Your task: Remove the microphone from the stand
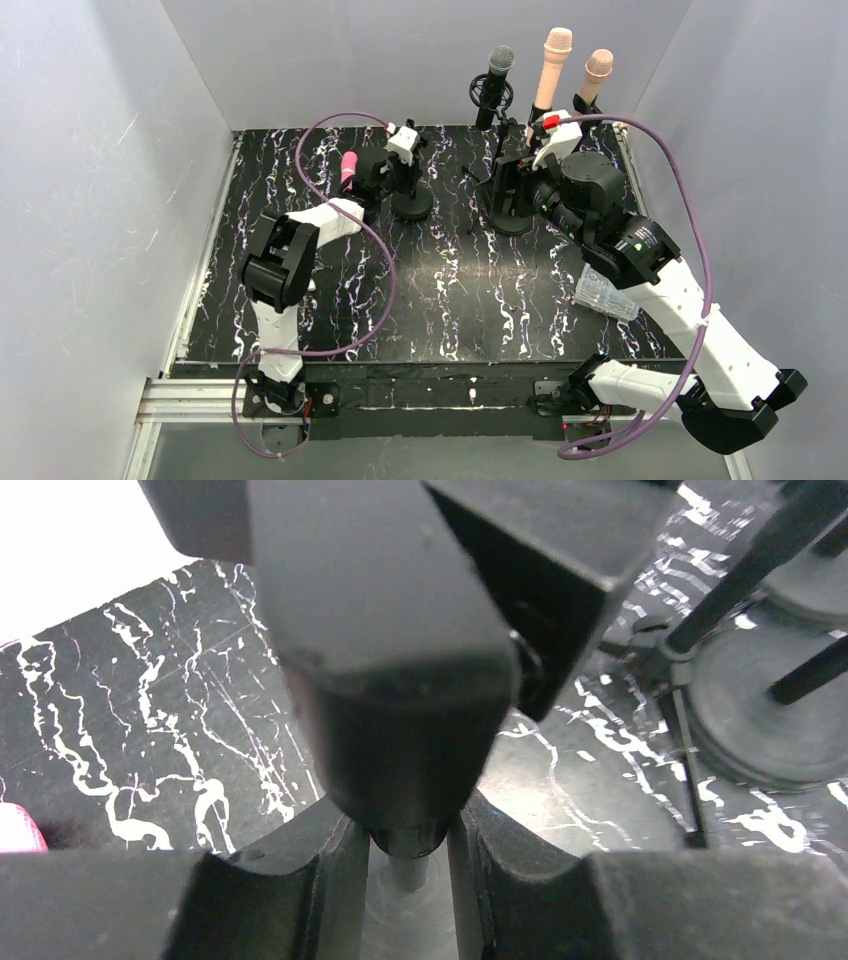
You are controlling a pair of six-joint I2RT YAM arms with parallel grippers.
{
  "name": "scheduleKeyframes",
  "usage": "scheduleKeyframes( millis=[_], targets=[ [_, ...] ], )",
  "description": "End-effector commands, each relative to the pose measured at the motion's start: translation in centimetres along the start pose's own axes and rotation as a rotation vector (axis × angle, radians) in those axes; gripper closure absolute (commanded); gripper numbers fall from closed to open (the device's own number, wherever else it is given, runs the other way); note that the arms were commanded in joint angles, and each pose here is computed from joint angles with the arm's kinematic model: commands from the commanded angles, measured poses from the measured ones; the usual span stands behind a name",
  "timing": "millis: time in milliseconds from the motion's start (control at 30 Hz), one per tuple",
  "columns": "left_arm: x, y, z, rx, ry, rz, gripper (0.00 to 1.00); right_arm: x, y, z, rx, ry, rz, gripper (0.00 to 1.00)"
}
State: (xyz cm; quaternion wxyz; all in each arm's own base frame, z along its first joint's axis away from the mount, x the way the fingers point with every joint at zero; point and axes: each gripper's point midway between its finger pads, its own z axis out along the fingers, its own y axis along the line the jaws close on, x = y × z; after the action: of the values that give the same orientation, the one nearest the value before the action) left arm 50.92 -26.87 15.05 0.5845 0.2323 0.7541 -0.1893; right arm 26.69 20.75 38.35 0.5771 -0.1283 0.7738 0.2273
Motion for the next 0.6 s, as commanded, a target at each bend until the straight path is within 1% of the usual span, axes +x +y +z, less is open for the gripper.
scheduleKeyframes(
  millis=[0,200,433,467,500,567],
  targets=[
    [-7.0,1.5,0.7,-0.063,-0.220,0.151,1.00,-0.3,-1.0,-0.7,0.048,-0.007,-0.020,0.02],
    [-6.1,2.4,1.9,-0.075,-0.223,0.169,1.00,0.9,-1.4,-0.1,0.070,0.025,-0.028,0.02],
    [-4.0,3.1,1.7,-0.078,-0.196,0.157,1.00,2.2,-1.9,0.8,0.096,0.058,-0.036,0.02],
    [-3.6,3.2,1.6,-0.084,-0.188,0.156,0.96,2.4,-1.9,0.8,0.097,0.061,-0.035,0.02],
    [-3.5,3.1,1.4,-0.084,-0.185,0.156,0.87,2.4,-1.9,0.9,0.097,0.061,-0.034,0.02],
    [-2.9,2.9,1.1,-0.078,-0.175,0.151,0.63,2.6,-2.0,1.0,0.100,0.065,-0.034,0.02]
  ],
)
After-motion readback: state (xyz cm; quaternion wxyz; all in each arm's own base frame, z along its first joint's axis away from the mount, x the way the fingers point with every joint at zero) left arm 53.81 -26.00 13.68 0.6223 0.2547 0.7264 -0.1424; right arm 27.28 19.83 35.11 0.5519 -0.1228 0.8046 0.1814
